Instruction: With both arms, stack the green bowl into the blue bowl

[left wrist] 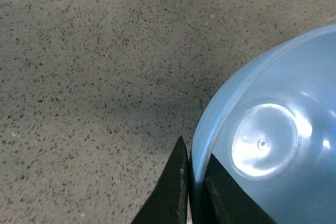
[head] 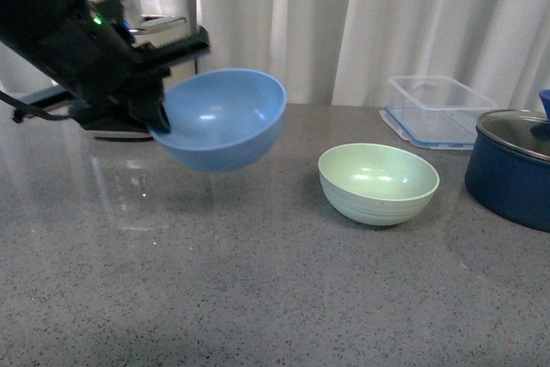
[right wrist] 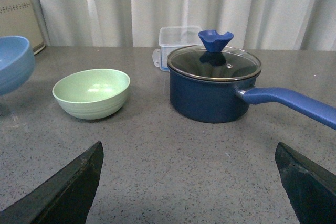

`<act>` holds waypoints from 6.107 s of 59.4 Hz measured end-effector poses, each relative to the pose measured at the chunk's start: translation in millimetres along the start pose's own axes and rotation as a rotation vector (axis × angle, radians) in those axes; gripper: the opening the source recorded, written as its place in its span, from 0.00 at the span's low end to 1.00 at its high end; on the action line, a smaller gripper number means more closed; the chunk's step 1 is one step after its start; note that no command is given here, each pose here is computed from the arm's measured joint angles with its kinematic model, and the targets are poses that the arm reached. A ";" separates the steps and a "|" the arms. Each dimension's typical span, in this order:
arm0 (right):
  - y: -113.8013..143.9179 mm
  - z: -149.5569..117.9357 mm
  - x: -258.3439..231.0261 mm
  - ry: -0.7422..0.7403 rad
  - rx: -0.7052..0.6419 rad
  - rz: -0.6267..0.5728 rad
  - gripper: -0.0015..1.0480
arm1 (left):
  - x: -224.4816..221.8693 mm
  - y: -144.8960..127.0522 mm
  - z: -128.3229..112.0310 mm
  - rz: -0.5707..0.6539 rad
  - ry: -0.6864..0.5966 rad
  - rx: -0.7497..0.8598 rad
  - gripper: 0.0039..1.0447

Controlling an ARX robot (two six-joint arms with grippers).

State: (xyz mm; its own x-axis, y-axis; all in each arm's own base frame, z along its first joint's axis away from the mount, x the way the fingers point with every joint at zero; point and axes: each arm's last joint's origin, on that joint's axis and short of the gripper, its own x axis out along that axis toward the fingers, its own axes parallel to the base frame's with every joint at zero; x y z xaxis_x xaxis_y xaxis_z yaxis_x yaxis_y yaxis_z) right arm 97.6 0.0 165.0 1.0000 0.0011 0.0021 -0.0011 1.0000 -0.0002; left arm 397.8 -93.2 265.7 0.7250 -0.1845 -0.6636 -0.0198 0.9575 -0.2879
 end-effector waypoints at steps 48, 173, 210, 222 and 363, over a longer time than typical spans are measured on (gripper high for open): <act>0.0 0.0 0.0 0.000 0.000 0.000 0.90 | 20.8 -3.7 12.1 0.023 0.014 -0.006 0.46; 0.0 0.0 0.0 0.000 0.000 0.000 0.90 | -160.6 121.1 -237.0 0.086 -0.778 0.283 0.03; 0.0 0.0 0.0 0.000 0.000 0.000 0.90 | -172.5 122.4 -252.3 0.086 -0.777 0.283 0.03; 0.0 0.0 0.0 0.000 0.000 0.000 0.90 | -172.2 122.5 -252.6 0.087 -0.774 0.283 0.07; 68.9 14.7 308.8 0.852 0.308 -0.132 0.10 | -172.3 122.5 -252.5 0.087 -0.775 0.283 0.94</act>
State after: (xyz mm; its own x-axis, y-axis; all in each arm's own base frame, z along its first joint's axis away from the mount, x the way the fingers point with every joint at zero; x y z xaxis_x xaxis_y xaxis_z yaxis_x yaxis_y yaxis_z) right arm 406.3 69.3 180.3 0.6551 0.0083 -0.7555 0.2355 0.9479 0.2146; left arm 96.6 -0.1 170.4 0.9998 -0.0011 0.0181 0.0012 1.0000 -0.0044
